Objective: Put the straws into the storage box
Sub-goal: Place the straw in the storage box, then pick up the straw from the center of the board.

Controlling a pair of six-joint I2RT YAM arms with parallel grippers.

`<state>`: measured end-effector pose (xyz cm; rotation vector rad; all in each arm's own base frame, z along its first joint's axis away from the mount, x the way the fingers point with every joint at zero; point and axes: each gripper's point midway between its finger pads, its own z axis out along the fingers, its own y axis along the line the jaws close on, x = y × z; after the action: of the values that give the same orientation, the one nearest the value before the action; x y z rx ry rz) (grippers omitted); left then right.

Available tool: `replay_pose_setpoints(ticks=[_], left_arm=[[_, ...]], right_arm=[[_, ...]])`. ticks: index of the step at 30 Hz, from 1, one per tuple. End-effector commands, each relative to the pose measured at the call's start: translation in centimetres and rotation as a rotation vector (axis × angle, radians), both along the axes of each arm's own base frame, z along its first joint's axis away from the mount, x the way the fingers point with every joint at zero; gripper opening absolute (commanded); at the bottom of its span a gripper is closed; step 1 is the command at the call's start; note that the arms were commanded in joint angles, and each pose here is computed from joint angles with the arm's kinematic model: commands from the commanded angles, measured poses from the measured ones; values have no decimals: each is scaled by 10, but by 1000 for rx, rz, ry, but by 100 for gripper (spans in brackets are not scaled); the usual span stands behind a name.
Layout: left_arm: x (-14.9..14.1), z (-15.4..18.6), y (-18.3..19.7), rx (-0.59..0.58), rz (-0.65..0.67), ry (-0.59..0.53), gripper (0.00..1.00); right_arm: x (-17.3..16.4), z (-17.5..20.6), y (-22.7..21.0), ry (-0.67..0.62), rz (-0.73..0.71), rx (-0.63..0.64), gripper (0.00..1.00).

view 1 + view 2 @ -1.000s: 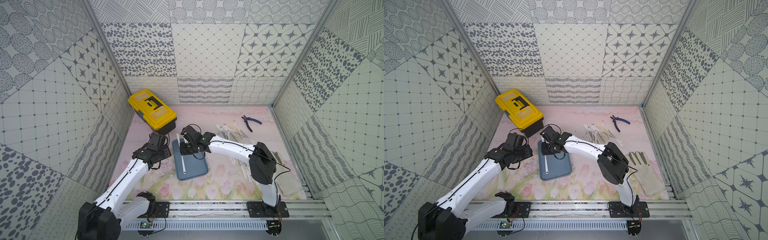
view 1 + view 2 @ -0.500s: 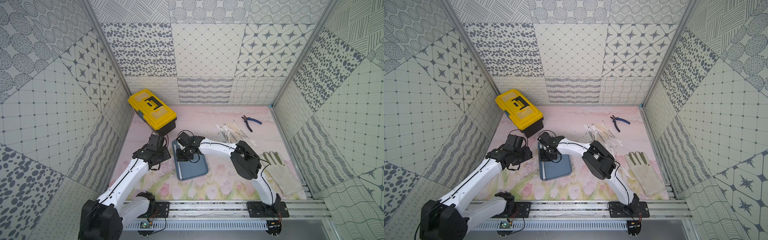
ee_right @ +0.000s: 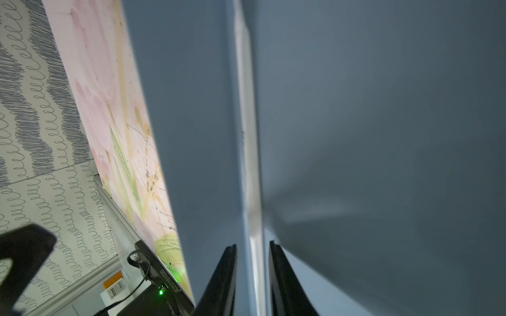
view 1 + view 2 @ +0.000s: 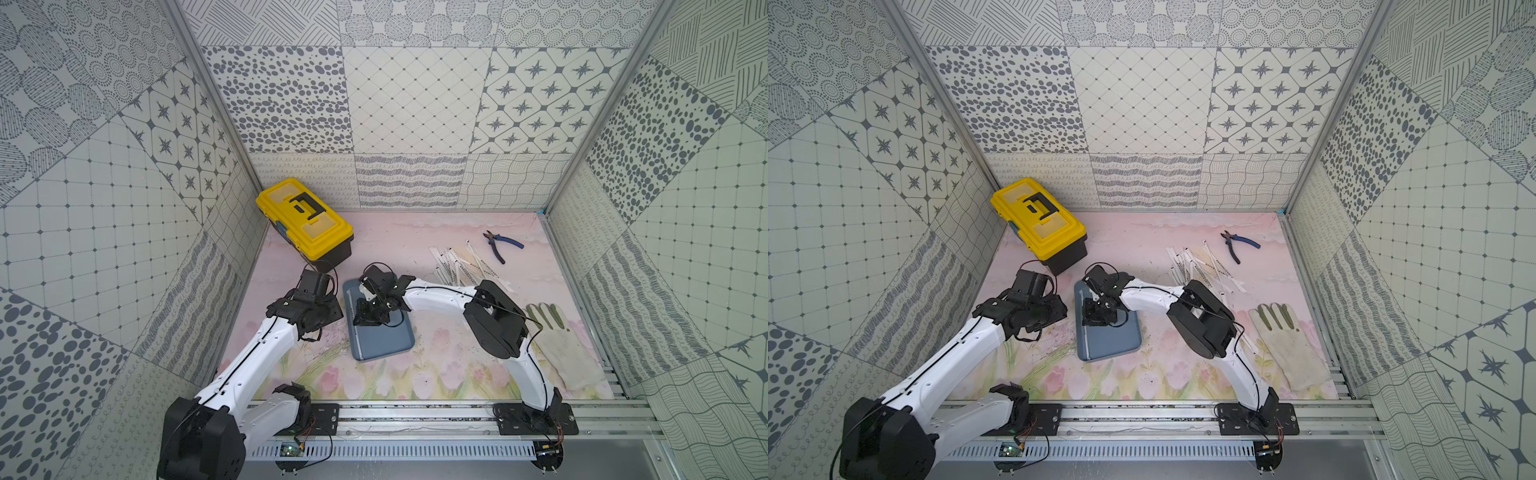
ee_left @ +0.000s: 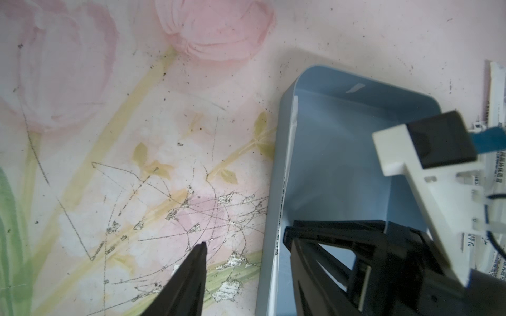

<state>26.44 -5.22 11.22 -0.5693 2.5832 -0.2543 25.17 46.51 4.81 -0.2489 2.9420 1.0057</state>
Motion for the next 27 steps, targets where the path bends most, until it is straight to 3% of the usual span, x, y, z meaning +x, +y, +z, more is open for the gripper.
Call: replay_pose_setpoints(ticks=[1,7,10,16,27], left_arm=[[9,19,1,32,-27,-50,54],[12,24,-45,164,-234,-23,56],[11,18,-87,148,-337,-25,57],[9,4,-141,107,-468,-8,58],[10,0,-138,122,-470,-10,59]], right_arm=[[26,64,-33,-88,-79,89,25],[77,39,-199,-342,-161,-478,28],[93,27,-236,-378,-115,-645,28],[114,0,-256,-361,-88,-731,28],[121,-13,-274,-347,-97,-814,30]])
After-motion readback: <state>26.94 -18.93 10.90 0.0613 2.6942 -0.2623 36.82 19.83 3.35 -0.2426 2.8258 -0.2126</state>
